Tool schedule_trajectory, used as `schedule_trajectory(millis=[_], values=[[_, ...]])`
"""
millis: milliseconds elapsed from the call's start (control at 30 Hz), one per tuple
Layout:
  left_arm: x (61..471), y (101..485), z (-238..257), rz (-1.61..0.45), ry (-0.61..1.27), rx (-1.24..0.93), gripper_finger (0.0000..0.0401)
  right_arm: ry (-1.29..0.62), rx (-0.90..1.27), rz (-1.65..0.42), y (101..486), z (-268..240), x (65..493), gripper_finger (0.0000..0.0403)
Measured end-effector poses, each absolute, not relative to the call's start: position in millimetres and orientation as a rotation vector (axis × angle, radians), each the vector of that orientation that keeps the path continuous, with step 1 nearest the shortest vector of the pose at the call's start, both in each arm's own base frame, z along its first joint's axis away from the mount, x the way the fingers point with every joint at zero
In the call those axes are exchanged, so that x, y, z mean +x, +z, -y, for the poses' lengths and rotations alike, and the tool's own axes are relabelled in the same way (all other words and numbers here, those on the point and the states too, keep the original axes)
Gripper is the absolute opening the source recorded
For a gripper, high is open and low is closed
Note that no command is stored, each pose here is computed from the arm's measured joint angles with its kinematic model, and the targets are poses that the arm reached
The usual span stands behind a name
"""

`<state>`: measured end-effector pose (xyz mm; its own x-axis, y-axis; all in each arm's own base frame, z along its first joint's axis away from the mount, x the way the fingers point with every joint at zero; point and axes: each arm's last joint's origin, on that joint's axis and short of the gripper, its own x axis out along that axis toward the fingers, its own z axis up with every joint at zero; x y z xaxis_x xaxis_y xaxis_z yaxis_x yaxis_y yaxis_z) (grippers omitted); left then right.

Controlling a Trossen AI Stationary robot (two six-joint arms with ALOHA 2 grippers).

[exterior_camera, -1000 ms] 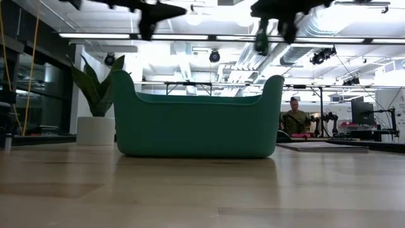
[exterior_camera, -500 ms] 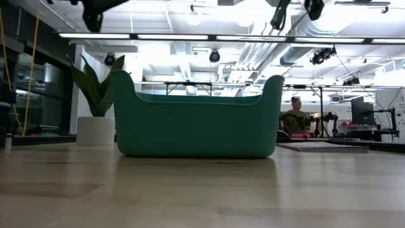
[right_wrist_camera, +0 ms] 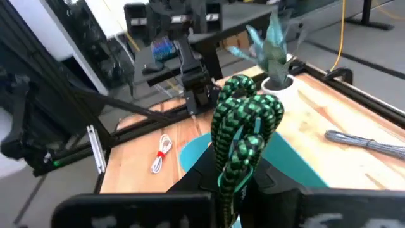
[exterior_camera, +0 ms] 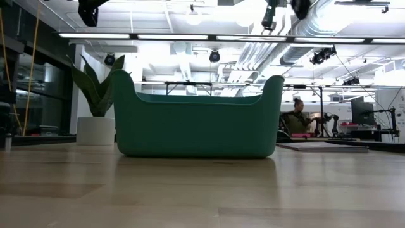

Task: Pick and place USB-C Cables
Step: Put the green charger cable into the green bin

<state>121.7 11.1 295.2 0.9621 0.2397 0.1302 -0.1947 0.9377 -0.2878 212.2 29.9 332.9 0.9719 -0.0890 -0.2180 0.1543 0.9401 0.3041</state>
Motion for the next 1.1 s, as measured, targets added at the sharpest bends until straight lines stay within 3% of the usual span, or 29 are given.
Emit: schedule_trajectory(millis=[200, 367, 633, 833, 1100], values=[[121, 296, -12, 0.17, 0.234, -0.28, 0.02, -0.089, 0.215, -0.399, 349, -29, 279, 0.0005], [122, 295, -12, 0.175, 0.231, -0.325, 0.02, -0.105, 0.21, -0.628, 339, -23, 335, 0.0005], [122, 296, -12, 0.177, 0.23, -0.33, 0.02, -0.33, 0.516, -0.923, 283, -7, 397, 0.0005], [122, 296, -12, 0.177, 0.23, -0.328, 0.02, -0.515, 0.764, -1.004, 233, 1, 420, 0.0005], [121, 296, -12, 0.177, 0.237, -0.313, 0.02, -0.657, 0.903, -1.054, 188, 1, 434, 0.0005]])
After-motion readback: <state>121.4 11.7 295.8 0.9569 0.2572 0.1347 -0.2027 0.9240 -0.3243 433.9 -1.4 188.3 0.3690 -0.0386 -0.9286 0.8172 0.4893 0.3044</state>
